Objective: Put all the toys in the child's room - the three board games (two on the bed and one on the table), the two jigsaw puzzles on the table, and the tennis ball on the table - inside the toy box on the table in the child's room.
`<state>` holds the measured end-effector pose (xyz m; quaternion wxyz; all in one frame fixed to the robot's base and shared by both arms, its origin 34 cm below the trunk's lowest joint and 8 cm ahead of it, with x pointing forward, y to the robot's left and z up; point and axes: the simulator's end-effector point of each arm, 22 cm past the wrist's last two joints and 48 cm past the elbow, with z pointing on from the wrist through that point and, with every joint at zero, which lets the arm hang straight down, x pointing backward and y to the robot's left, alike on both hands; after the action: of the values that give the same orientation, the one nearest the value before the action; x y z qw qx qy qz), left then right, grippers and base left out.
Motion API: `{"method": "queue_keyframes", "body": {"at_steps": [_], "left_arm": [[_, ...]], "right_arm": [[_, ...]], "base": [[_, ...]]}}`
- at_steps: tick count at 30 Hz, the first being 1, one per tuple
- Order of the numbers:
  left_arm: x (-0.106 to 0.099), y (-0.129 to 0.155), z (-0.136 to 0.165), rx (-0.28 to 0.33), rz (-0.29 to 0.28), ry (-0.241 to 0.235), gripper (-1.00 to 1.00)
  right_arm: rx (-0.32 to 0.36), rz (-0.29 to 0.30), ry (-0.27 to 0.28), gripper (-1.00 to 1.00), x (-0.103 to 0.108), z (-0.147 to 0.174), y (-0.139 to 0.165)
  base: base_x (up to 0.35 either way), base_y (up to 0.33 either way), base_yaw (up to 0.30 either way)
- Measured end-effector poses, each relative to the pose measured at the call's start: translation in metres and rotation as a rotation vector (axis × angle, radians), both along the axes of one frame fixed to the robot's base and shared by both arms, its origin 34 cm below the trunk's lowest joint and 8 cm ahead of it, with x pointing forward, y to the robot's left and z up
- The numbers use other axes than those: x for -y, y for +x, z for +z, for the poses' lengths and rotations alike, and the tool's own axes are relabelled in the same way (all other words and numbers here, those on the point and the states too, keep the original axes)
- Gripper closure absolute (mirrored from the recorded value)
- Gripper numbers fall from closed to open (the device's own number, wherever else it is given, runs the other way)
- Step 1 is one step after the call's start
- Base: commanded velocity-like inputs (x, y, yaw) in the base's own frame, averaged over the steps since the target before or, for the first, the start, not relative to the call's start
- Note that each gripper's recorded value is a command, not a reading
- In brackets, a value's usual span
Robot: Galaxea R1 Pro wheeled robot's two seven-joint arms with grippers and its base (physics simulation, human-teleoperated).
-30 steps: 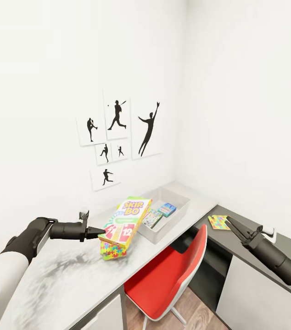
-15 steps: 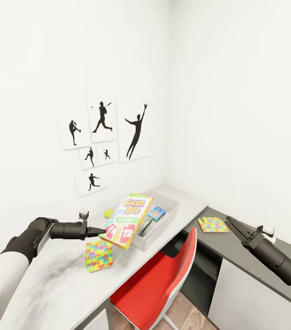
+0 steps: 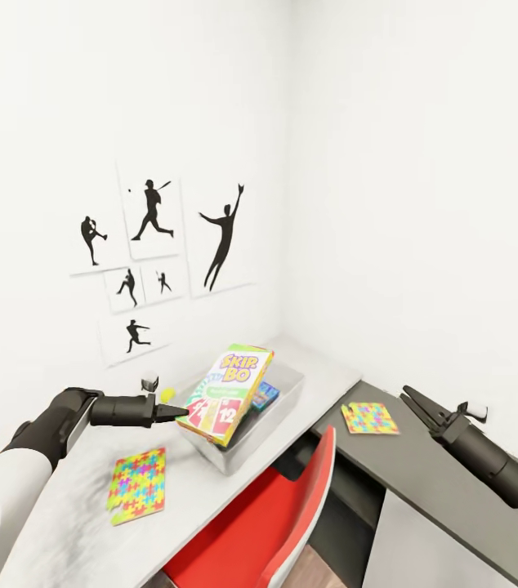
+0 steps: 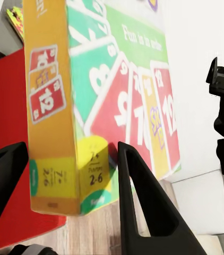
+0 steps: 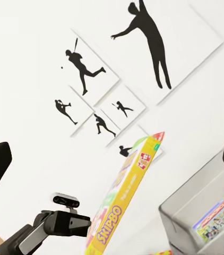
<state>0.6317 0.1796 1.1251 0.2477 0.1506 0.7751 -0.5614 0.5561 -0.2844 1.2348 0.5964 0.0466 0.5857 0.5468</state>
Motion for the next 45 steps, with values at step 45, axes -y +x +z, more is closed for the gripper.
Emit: {"method": "queue_keyframes", "body": {"at_steps": [45], "left_arm": [[0.0002,0.0002,0.0008,0.008,-0.001,-0.002,1.0]], "right_arm": [[0.003,0.002,0.002,-1.0,-0.0004,0.0007,-0.0004]], "base": [[0.151,-0.121,0.072]]}}
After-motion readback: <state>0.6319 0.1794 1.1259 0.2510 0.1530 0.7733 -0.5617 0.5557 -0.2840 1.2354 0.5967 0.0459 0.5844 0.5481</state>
